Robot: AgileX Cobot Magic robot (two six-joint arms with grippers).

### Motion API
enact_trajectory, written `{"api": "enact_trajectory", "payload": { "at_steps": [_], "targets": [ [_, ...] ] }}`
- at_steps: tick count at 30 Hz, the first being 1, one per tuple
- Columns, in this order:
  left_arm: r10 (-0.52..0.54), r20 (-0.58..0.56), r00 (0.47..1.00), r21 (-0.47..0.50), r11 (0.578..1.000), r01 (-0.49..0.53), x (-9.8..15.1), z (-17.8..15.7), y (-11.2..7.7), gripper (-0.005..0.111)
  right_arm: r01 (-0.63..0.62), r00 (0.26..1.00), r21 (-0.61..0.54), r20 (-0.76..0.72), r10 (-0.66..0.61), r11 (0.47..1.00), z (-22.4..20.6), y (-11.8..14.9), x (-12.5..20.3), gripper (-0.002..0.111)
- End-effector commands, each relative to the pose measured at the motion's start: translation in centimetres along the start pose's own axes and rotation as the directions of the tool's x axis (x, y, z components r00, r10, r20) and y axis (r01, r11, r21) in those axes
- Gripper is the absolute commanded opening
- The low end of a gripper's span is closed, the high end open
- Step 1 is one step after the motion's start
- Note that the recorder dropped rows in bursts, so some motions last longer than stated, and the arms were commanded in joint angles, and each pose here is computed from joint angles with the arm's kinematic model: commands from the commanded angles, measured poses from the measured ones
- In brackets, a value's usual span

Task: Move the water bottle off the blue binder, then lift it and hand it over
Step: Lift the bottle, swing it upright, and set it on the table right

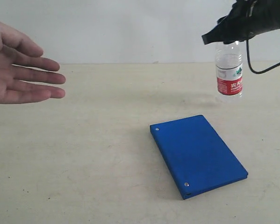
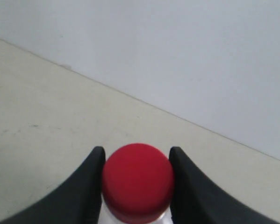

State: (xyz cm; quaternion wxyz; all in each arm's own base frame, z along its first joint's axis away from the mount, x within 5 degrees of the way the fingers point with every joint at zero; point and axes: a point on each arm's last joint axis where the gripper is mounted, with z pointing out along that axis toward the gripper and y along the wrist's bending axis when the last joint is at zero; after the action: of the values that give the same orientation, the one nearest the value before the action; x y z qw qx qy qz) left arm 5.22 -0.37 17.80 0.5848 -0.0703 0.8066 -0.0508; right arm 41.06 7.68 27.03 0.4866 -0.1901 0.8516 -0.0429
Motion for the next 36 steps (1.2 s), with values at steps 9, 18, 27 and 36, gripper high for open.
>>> {"api": "enact_trajectory", "payload": {
  "at_steps": [9, 18, 27, 36],
  "targets": [
    [-0.005, 0.004, 1.0, 0.004, 1.0, 0.005, 0.1, 0.0, 0.0, 0.005, -0.13, 0.987, 0.025, 0.095, 0.127, 0.991, -0.8, -1.7, -0.9, 0.0],
    [-0.005, 0.004, 1.0, 0.004, 1.0, 0.005, 0.1, 0.0, 0.0, 0.005, -0.193, 0.981, 0.034, 0.024, 0.192, 0.981, -0.7, -1.7, -0.2, 0.015],
    [-0.005, 0.004, 1.0, 0.004, 1.0, 0.005, 0.1, 0.0, 0.0, 0.005, -0.193, 0.981, 0.034, 0.027, 0.192, 0.981, -0.8, -1.8, -0.3, 0.057],
    [-0.005, 0.004, 1.0, 0.004, 1.0, 0.005, 0.1, 0.0, 0.0, 0.005, -0.185, 0.955, 0.058, 0.247, 0.165, 0.981, -8.9, -3.4, -5.1, 0.059]
  ]
}}
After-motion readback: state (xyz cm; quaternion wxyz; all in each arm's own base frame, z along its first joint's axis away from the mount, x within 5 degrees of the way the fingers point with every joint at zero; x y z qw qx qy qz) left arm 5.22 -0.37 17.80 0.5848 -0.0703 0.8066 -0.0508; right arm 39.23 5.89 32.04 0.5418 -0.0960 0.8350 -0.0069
